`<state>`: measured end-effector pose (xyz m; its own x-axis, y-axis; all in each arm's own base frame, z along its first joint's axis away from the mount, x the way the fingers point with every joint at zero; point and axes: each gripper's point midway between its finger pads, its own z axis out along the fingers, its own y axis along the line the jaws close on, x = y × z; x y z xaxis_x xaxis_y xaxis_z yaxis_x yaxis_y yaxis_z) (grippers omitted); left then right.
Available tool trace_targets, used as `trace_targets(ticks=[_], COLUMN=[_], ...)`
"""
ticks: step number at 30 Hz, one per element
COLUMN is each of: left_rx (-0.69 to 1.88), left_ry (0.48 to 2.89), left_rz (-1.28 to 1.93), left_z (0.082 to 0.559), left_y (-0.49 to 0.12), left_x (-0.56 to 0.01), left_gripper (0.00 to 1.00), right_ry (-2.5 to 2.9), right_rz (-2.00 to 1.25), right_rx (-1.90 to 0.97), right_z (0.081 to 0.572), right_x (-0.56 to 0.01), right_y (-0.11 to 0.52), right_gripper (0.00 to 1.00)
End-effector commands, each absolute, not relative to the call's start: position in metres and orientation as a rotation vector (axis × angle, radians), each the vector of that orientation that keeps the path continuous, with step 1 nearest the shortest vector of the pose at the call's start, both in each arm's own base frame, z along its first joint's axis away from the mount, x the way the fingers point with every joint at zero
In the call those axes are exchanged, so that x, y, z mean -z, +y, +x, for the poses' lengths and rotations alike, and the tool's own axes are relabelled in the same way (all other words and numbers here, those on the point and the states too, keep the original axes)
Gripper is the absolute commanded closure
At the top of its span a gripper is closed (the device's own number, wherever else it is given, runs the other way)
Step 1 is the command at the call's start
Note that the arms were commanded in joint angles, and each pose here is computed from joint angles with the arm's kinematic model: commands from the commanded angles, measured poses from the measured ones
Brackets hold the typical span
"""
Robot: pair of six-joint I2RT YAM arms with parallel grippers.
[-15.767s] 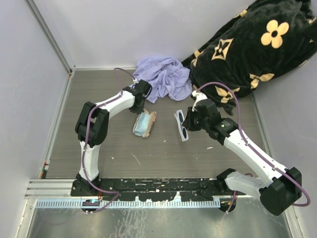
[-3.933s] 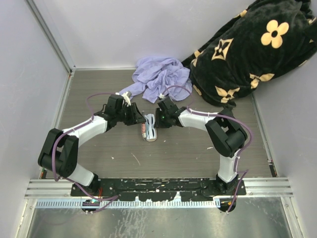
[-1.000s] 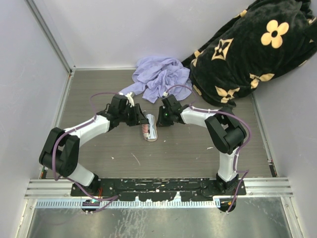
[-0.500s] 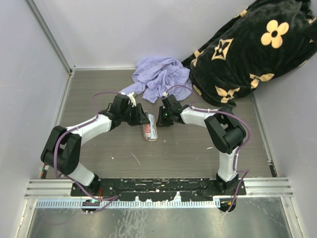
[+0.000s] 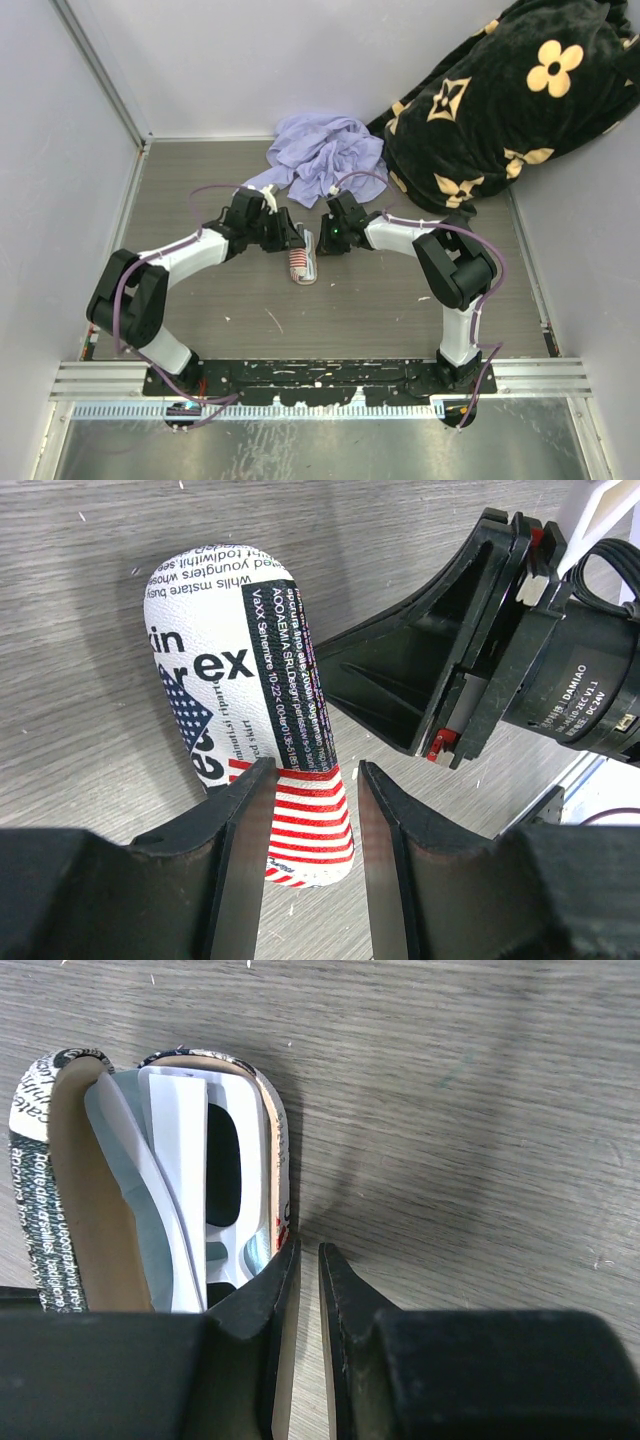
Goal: Organize the sunglasses
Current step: Close the sunglasses case at the center of the board.
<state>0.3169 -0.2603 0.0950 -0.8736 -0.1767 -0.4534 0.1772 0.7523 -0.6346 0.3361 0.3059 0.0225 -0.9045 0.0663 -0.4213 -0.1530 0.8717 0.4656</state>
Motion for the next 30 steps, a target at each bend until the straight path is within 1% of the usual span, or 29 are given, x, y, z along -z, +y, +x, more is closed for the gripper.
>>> trace_targets(ticks=[1, 30], left_rx=[0.976, 0.96], left_ry=[2.443, 2.475], left_rz=[0.024, 0.021], left_z=[0.321, 0.317], left_y=[-0.271, -0.269], left_x=[-0.092, -0.075], left_gripper=[0.59, 0.6], right_ry=[2.558, 2.557], right_rz=[-0.102, -0.094], right_rx=[-0.785, -0.765], right_z=[0.341, 0.341], right_x=[-0.04, -0.04], right_y=[0.326, 0.323], right_gripper=[0.8, 0.8])
